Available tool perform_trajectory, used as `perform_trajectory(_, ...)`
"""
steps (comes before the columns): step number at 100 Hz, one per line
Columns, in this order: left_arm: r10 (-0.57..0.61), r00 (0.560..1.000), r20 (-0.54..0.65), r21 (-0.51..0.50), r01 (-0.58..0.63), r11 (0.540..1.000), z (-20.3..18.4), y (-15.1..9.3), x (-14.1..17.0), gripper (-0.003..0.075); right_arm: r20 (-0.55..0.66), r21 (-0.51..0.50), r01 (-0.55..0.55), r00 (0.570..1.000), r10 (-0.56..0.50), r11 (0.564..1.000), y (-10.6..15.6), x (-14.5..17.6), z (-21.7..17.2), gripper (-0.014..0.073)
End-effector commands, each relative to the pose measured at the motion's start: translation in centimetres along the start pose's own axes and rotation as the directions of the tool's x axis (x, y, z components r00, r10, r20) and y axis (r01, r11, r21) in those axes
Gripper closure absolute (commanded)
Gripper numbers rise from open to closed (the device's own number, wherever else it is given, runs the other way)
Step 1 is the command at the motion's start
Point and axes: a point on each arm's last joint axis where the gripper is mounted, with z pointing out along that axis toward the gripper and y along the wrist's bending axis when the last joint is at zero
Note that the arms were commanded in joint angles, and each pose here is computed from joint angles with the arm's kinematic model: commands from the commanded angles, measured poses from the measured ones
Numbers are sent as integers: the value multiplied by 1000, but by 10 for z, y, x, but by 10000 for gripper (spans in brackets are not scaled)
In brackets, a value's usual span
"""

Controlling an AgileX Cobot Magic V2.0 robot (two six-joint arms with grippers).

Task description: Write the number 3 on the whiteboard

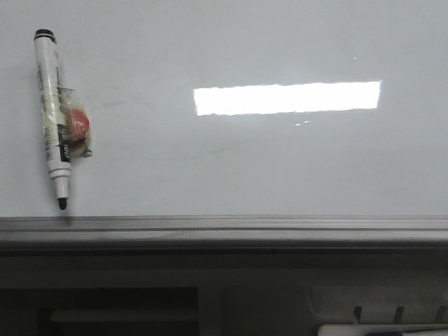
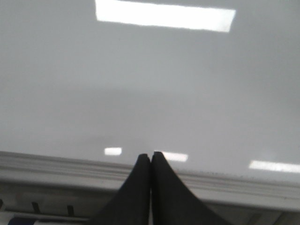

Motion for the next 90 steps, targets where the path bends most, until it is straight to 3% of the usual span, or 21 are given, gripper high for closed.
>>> perform_trajectory(1, -7, 965, 263, 4, 6, 1000, -4, 0, -21, 741, 171, 36, 19, 985, -25, 999, -1, -7, 0, 642)
perform_trajectory(14, -6, 903, 430, 6, 3, 1000, -10, -1, -36, 741, 337, 61, 12, 941, -32, 998, -3, -22, -4, 642)
perform_trajectory(36, -6, 883, 469, 7, 3, 1000, -12, -1, -39, 741, 498, 86, 0, 866, -43, 996, -5, -38, -11, 642)
perform_trajectory(70, -5, 869, 494, 6, 3, 1000, -13, -1, -42, 741, 494, 86, 1, 869, -43, 996, -5, -37, -11, 642)
perform_trajectory(90, -127, 871, 475, 37, 124, 992, -14, 3, -47, 741, 333, 35, -73, 941, 57, 997, -7, -39, -10, 642)
